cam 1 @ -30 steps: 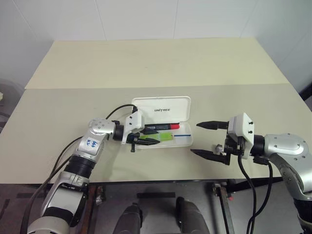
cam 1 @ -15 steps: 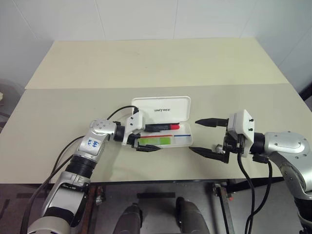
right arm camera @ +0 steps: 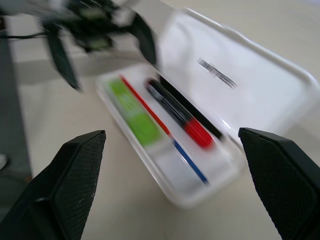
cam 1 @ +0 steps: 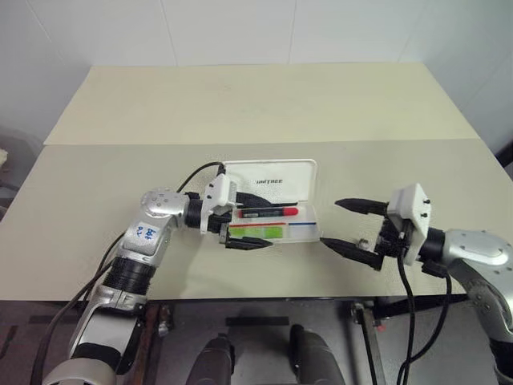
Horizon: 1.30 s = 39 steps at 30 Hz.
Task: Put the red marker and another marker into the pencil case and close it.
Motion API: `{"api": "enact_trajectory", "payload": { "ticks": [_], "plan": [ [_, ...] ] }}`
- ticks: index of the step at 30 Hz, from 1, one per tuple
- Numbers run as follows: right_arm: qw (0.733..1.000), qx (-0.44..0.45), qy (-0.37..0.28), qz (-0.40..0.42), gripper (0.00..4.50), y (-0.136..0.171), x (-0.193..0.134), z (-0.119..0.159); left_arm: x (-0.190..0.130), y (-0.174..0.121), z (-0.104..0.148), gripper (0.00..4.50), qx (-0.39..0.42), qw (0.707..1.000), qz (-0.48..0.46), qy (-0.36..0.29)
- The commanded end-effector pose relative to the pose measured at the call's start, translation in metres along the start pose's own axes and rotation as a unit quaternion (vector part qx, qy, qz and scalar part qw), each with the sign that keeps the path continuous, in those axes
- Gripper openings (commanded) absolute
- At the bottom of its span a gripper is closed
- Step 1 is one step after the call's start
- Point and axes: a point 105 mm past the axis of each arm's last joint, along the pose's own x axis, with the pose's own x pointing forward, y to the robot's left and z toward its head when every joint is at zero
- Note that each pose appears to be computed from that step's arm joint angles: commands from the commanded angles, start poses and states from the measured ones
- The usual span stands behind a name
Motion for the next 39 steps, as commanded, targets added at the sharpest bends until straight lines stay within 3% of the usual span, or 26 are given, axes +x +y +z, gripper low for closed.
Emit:
{"api": "enact_trajectory", "payload": {
  "ticks": [1, 6, 16, 27, 30, 39],
  "plan": [
    [0.998, 0.006, 0.013, -0.069, 4.5, -0.003, -0.023, -0.006, -0.016, -0.008, 0.013, 4.49, 0.01, 1.0, 0.007, -0.024],
    [0.974, 0.061, 0.081, -0.202, 4.5, 0.001, -0.055, -0.052, -0.045, -0.027, 0.003, 4.49, -0.037, 0.999, 0.015, 0.001],
    [0.953, 0.117, 0.072, -0.271, 4.5, 0.01, -0.025, -0.079, -0.062, -0.018, 0.009, 4.49, 0.011, 0.999, 0.048, 0.017],
    [0.927, 0.129, 0.057, -0.347, 4.5, -0.013, 0.001, -0.096, -0.065, -0.017, 0.018, 4.49, 0.022, 0.998, 0.049, 0.025],
    [0.922, 0.135, 0.05, -0.359, 3.88, -0.015, 0.001, -0.097, -0.067, -0.015, 0.02, 4.5, 0.026, 0.998, 0.052, 0.027],
    [0.929, 0.129, 0.029, -0.345, 0.5, -0.017, 0.005, -0.085, -0.069, -0.014, 0.021, 4.5, 0.033, 0.997, 0.057, 0.03]
  ]
}}
